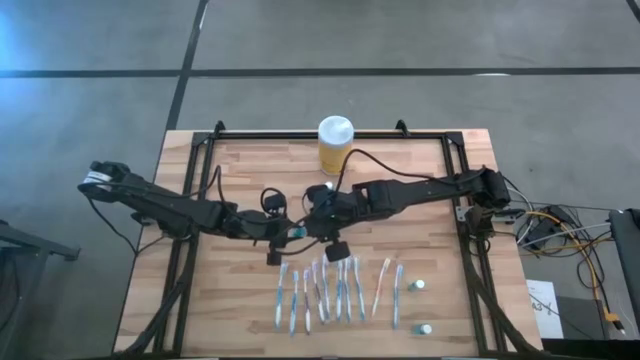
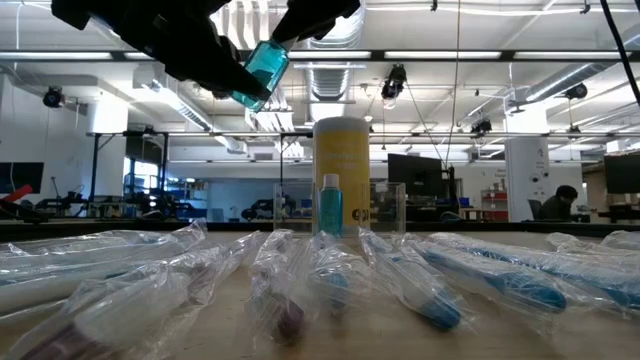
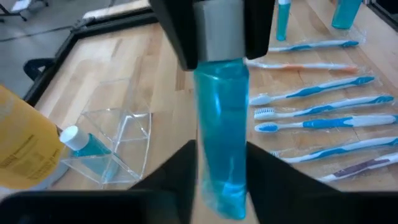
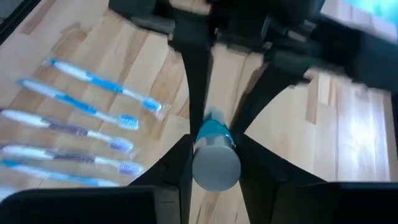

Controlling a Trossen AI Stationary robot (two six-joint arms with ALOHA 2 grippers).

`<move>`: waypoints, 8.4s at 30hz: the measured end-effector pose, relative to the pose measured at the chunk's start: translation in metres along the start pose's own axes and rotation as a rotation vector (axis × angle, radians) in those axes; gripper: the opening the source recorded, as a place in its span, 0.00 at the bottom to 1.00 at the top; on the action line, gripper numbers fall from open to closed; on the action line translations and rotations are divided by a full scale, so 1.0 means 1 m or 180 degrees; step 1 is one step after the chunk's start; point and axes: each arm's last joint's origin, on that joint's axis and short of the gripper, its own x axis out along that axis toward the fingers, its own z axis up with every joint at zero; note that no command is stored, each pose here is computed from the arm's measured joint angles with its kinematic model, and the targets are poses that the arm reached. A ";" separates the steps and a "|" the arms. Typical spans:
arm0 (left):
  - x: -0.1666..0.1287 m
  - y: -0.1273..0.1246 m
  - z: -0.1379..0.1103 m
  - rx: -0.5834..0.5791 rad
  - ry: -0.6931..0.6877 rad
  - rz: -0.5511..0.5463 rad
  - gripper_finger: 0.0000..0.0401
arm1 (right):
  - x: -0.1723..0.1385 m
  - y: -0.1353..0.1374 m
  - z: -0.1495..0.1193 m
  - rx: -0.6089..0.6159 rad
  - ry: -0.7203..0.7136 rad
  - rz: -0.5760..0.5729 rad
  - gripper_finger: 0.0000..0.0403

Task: Pick & Place toothbrushing station
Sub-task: Put the blue mouthwash into the transparent organizer

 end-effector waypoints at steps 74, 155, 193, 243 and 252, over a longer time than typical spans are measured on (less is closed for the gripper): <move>-0.059 -0.001 -0.092 -0.0973 -0.1117 -0.0640 0.11 | 0.066 -0.135 -0.083 0.1180 0.1596 -0.0027 0.22; -0.059 -0.001 -0.094 -0.0932 -0.1097 -0.0642 0.11 | -0.089 -0.116 -0.048 0.0835 0.0028 0.0234 0.50; -0.061 0.006 -0.095 -0.1298 -0.1368 -0.0037 0.06 | -0.132 0.006 -0.233 0.0758 -0.2378 -0.0138 0.02; -0.057 0.004 -0.097 -0.0947 -0.0908 0.0007 0.01 | -0.194 0.025 -0.225 0.1838 -0.0476 -0.0585 0.02; -0.056 0.003 -0.101 -0.1228 -0.0797 -0.0106 0.01 | -0.199 0.061 -0.224 0.2165 -0.0137 -0.0522 0.02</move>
